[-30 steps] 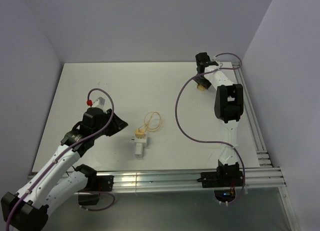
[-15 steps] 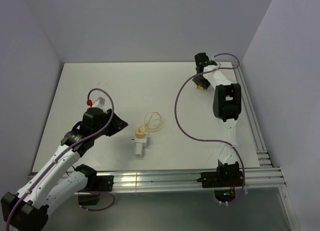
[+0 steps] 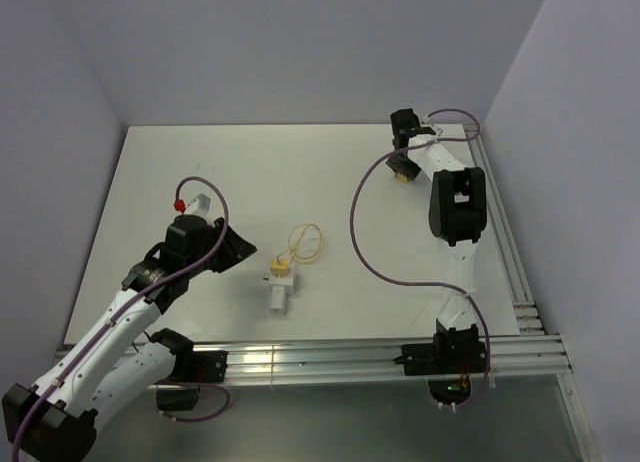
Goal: Insert the plug
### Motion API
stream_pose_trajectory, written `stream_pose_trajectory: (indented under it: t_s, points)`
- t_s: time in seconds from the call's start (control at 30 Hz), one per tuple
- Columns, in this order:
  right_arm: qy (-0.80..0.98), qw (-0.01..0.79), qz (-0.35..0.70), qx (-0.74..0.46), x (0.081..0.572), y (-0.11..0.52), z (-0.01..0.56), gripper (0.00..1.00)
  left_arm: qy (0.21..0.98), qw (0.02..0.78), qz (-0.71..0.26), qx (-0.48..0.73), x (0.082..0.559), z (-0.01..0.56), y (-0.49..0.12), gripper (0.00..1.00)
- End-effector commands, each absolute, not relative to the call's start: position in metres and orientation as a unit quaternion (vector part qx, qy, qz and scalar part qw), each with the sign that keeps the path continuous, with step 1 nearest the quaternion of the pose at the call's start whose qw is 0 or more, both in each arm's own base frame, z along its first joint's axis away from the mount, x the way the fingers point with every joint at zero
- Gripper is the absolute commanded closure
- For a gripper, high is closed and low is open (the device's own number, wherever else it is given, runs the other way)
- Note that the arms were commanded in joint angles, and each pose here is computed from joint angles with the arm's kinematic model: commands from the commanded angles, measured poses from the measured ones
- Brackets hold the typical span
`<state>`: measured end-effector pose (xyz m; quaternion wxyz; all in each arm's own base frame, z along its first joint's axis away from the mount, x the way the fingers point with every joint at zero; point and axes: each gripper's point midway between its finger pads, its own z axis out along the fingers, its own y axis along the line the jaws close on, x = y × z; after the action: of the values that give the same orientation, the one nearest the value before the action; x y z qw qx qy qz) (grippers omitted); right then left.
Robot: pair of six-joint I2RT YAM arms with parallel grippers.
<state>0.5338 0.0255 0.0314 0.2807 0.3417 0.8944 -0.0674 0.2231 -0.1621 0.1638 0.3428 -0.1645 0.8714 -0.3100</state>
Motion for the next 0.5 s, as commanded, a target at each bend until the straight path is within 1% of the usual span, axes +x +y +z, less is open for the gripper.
stream_pose_trajectory:
  t_s: [0.0,0.1,0.13,0.2,0.23,0.27,0.3,0.33,0.37,0.4,0.43,0.47]
  points:
    - [0.887,0.324,-0.049,0.326,0.539,0.026,0.065,0.99,0.863,0.362,-0.317,-0.153,0.226,0.176,-0.162,0.58]
    - [0.882,0.354,-0.043,0.307,0.538,0.029,0.093,1.00,0.861,0.368,-0.316,-0.154,0.227,0.183,-0.160,0.58]
    - [0.872,0.386,-0.028,0.299,0.540,0.037,0.121,1.00,0.860,0.371,-0.315,-0.154,0.227,0.186,-0.160,0.58]
    - [0.872,0.404,-0.029,0.273,0.527,0.044,0.133,1.00,0.857,0.376,-0.316,-0.155,0.227,0.194,-0.159,0.58]
    - [0.855,0.447,-0.008,0.265,0.526,0.051,0.170,1.00,0.856,0.377,-0.317,-0.156,0.227,0.195,-0.159,0.58]
    - [0.863,0.445,-0.007,0.239,0.512,0.066,0.166,1.00,0.853,0.380,-0.322,-0.154,0.228,0.201,-0.160,0.58]
    - [0.862,0.455,0.004,0.225,0.505,0.074,0.175,1.00,0.853,0.375,-0.331,-0.148,0.227,0.203,-0.163,0.58]
    - [0.848,0.485,0.026,0.212,0.497,0.083,0.205,1.00,0.852,0.374,-0.337,-0.145,0.226,0.206,-0.165,0.58]
    - [0.857,0.479,0.027,0.189,0.483,0.091,0.198,1.00,0.852,0.369,-0.344,-0.138,0.226,0.208,-0.170,0.58]
    - [0.860,0.482,0.051,0.159,0.471,0.113,0.203,1.00,0.853,0.359,-0.358,-0.126,0.222,0.211,-0.176,0.58]
    - [0.843,0.511,0.080,0.145,0.461,0.124,0.230,1.00,0.851,0.354,-0.370,-0.115,0.222,0.214,-0.181,0.58]
    - [0.851,0.502,0.088,0.122,0.443,0.133,0.215,1.00,0.851,0.347,-0.381,-0.103,0.222,0.216,-0.187,0.58]
